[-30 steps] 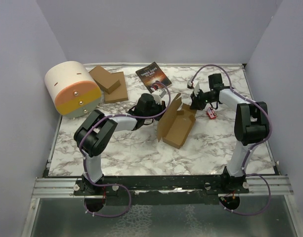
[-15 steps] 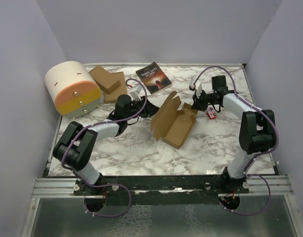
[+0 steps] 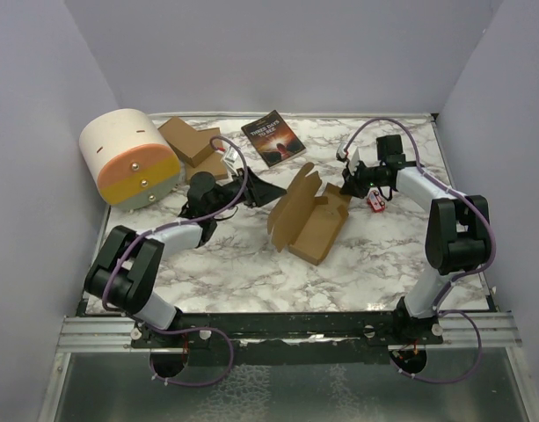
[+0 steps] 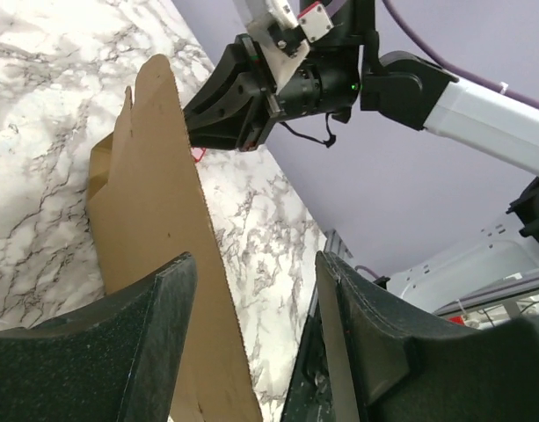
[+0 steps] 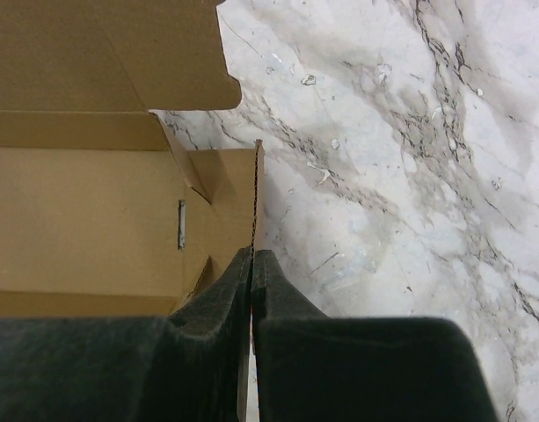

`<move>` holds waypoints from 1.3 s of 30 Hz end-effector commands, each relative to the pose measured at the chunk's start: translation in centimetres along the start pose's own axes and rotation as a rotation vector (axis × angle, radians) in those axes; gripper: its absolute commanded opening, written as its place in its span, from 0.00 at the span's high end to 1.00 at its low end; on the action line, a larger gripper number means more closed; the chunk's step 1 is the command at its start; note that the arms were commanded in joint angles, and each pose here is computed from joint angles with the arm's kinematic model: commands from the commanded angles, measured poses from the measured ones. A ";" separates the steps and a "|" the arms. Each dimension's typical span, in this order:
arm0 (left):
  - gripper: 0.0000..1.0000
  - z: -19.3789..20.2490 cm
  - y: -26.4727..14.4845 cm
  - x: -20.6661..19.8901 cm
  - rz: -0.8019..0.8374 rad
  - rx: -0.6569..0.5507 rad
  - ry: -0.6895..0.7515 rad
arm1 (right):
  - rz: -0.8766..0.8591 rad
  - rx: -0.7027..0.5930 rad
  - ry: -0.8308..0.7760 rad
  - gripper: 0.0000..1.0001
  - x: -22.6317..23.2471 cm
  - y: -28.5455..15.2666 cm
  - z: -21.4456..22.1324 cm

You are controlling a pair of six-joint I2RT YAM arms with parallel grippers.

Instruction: Fold the paper box

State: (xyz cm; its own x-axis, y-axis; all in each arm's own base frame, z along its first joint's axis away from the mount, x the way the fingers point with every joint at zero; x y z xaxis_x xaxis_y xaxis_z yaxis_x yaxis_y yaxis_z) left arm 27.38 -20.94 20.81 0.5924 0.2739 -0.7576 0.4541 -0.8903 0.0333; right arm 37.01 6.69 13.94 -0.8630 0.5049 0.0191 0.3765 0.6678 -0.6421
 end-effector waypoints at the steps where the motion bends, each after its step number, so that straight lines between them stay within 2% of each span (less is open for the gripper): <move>1: 0.40 -0.7 -0.7 -1.6 -0.001 0.040 0.045 | 0.002 -0.057 -0.049 0.99 0.1 -0.6 -1.2; 7: 0.40 -0.3 -0.6 -0.5 -0.256 0.160 0.169 | 0.002 -0.064 -0.049 0.99 0.1 -0.7 -1.3; 16: 0.44 0.3 1.3 -0.9 -0.320 0.254 0.254 | 0.002 -0.074 -0.050 0.99 0.2 -0.8 -1.5; 17: 0.46 0.5 1.6 -1.1 -0.332 0.268 0.267 | 0.002 -0.073 -0.049 0.99 0.2 -0.8 -1.5; 21: 0.66 0.6 2.4 -1.2 -0.381 0.306 0.294 | 0.012 -0.079 -0.055 0.99 0.2 -1.1 -1.7; 25: 0.92 0.6 2.8 -1.2 -0.416 0.327 0.319 | 0.020 -0.097 -0.062 0.99 0.4 -1.5 -2.2; 27: 1.00 0.3 3.1 -1.3 -0.427 0.326 0.332 | 0.026 -0.109 -0.067 0.99 0.5 -1.8 -2.5; 39: 1.00 -1.5 4.7 -2.2 -0.464 0.277 0.372 | 0.051 -0.165 -0.128 0.99 1.5 -3.4 -3.7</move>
State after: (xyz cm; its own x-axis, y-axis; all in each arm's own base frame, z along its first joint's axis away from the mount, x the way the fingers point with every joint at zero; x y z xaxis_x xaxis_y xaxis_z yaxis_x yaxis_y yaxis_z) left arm 28.63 -24.82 23.37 0.5944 0.6972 -0.4007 0.5415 -0.7154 -0.4416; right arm 36.08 6.86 17.87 -0.8633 0.4990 -0.0758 0.4509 0.6951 -0.5599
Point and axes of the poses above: each gripper's point midway between its finger pads, its own y axis out along the fingers, its own x axis along the line the jaws close on, z = x × y, the point moved 9 cm from there along -y, back along the fingers, and after that the axes turned 4 degrees about y, right-handed, at the moved point
